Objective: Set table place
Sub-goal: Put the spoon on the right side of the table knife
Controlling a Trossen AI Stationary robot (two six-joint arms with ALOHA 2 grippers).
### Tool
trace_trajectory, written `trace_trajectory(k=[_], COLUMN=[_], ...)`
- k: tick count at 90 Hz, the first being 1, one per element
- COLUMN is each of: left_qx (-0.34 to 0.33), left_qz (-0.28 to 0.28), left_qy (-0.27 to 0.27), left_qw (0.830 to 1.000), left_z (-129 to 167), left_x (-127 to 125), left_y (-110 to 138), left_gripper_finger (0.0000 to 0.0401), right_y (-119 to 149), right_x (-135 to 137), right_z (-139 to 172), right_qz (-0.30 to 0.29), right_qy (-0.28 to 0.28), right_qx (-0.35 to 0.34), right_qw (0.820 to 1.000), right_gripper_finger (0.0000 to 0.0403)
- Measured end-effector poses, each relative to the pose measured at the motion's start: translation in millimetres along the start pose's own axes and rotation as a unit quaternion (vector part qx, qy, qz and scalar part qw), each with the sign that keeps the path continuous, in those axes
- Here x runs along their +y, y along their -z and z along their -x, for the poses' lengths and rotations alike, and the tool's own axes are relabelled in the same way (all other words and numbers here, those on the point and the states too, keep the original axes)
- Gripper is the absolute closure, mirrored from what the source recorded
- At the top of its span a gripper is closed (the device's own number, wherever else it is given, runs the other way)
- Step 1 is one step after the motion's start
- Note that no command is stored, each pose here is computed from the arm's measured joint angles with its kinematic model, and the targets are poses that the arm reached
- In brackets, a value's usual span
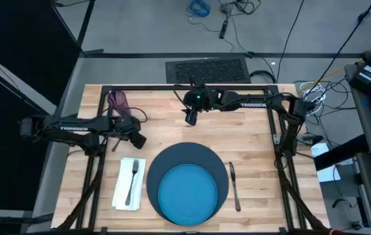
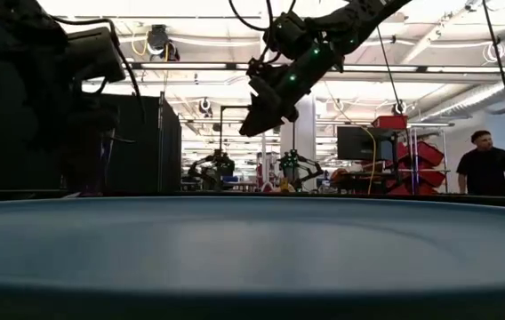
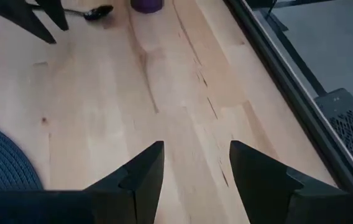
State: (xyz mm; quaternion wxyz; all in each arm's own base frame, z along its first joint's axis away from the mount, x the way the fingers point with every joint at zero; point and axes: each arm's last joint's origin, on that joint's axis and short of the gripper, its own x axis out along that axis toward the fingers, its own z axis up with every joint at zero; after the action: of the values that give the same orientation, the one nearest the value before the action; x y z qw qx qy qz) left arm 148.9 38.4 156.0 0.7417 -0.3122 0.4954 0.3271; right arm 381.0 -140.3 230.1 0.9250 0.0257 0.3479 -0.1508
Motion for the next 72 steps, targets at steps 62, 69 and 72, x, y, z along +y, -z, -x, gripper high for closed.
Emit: trace_trajectory(k=[62,69,72], left_qx=[0.039,0.043,0.049], left_qz=[0.043,0.057,0.061], left_qy=[-0.134,-0.146,-0.153], left_qw=[0.989,0.987,0.985], left_z=[10,8,6], left_x=[16,19,21], left_y=[11,14,16], left_gripper_finger=[0.0273,0.0273,0.0273], right_y=[1,1,1], right_x=[0,0,0], right_z=[0,0,0], right_qz=[0.007,0.007,0.006], right_qy=[0.000,0.000,0.000], right_qx=[0.006,0.006,0.006], right_qw=[1.000,1.000,1.000], right_gripper_finger=[0.0234,0.0234,0.0234])
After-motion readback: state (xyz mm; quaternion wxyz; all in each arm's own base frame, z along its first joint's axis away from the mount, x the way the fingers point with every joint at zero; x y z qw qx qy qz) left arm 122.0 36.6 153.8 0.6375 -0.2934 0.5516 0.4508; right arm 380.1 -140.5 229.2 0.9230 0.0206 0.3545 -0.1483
